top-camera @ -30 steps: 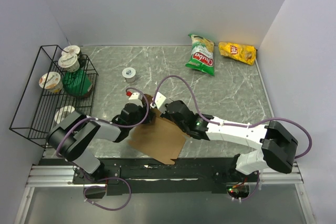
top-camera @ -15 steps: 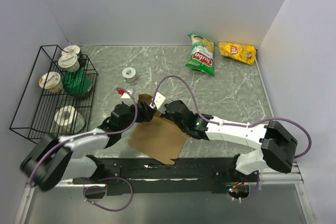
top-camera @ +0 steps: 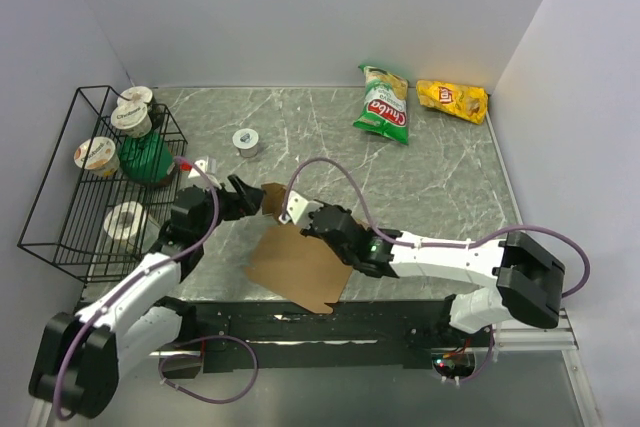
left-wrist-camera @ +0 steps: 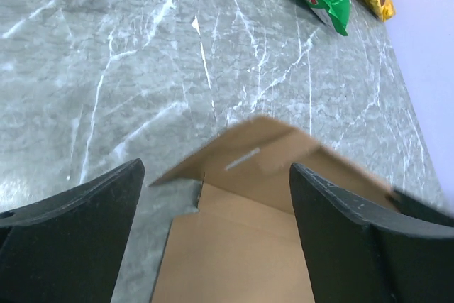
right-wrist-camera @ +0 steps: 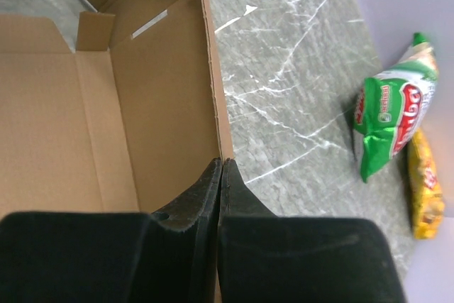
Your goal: Fold the paper box
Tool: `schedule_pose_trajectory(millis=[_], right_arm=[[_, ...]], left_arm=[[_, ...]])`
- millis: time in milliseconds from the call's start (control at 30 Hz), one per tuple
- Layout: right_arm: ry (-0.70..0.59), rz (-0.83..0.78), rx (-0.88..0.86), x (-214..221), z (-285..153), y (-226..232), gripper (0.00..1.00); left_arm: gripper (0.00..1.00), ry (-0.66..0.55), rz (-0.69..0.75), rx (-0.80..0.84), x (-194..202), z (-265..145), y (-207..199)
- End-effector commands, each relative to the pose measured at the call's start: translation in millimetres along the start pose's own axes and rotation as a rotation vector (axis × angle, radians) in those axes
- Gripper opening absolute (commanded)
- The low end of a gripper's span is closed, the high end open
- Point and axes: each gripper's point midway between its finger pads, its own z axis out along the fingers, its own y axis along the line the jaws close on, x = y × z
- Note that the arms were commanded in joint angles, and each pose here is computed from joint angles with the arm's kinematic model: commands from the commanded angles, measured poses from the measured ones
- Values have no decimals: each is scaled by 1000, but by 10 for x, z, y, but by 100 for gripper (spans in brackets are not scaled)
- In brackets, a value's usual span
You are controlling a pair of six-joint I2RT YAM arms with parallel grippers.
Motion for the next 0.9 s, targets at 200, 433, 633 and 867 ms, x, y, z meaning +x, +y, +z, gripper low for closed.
schedule_pose_trajectory(millis=[200, 433, 633, 867], right_arm=[[199, -207, -37, 621, 1, 494, 0], [184, -223, -1, 601, 18, 474, 0], [222, -297, -1, 701, 14, 540, 0], [220, -271, -8, 668, 13, 547, 0]], left_arm=[[98, -4, 5, 179, -286, 297, -362], [99, 32, 31, 216, -186, 402, -363], [99, 50, 43, 311, -133, 477, -480], [99, 66, 25, 348, -80, 533, -512]])
